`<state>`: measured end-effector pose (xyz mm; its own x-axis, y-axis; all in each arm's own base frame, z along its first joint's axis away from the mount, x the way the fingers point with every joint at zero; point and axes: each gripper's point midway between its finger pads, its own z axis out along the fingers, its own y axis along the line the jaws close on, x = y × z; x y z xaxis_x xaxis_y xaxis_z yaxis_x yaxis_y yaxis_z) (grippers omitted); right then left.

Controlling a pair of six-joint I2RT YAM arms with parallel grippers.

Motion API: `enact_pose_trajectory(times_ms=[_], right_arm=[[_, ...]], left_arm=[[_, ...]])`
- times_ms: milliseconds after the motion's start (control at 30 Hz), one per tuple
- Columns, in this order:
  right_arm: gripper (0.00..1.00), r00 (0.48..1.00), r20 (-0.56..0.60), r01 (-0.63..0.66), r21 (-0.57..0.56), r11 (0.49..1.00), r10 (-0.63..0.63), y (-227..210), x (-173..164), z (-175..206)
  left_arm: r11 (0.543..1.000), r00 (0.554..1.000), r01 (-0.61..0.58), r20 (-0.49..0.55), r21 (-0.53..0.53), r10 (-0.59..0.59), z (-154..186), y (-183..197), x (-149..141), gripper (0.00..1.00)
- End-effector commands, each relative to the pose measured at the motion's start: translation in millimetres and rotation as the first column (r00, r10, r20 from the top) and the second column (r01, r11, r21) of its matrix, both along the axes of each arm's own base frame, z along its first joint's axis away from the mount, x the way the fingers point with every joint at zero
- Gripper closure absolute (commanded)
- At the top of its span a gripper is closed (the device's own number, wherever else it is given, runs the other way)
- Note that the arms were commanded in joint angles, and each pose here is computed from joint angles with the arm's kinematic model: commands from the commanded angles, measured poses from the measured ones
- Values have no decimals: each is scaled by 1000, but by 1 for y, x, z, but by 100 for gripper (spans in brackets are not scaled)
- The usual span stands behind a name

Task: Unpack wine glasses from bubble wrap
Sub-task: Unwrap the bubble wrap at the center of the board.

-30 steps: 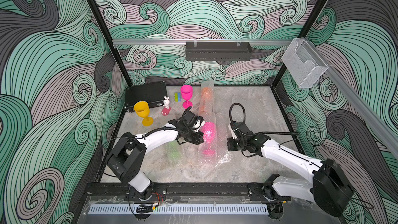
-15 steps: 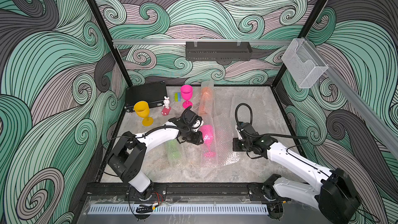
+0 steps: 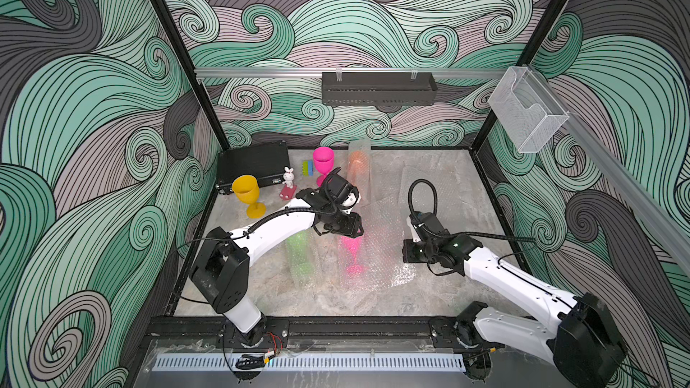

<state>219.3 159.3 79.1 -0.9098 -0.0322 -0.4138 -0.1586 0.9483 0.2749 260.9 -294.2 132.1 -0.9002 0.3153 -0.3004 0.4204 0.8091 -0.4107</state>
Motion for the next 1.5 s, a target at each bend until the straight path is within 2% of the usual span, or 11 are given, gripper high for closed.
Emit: enact_pose_trajectory(times_ms=[0,200,333,400,567,667,933,1167,1267,1367,1467], right_arm=[[100,1000,-5,6,8,1000,-6,0,0,-3],[100,1000,4,6,1,1000,-6,0,2,-1],[100,999,-8,33,-42,999,-33,-11,0,-5],[100,999,-7,42,-44,998,-42,-13,-1,-6],[100,997,15,74,-45,996,-73,-21,0,-2],[100,993,29,112,-60,992,-111,-31,1,1],[100,960,6,277,-110,954,-279,-68,-3,-4],[100,944,-3,328,-97,940,-330,-79,-4,-2],[75,944,3,329,-97,939,-330,-80,-4,3],[58,942,17,334,-95,938,-334,-82,-2,10],[51,941,24,338,-92,937,-337,-84,0,19]], left_arm=[[991,999,9,-40,135,-4,-20,12,-9,50],[968,997,35,-70,248,-18,-39,21,-16,48],[946,999,5,-41,324,9,-41,38,-12,55],[946,999,6,-39,325,7,-41,40,-13,60],[956,1000,-7,-26,294,16,-35,40,-12,81],[959,1000,-18,-8,281,21,-33,41,-11,86],[966,998,-63,43,250,54,-26,48,-7,92],[951,996,-75,-20,300,85,-39,63,-16,96],[943,993,-100,-31,318,115,-37,74,-20,93],[936,988,-133,-30,325,150,-31,87,-20,91],[929,985,-153,-21,338,170,-21,96,-16,88]])
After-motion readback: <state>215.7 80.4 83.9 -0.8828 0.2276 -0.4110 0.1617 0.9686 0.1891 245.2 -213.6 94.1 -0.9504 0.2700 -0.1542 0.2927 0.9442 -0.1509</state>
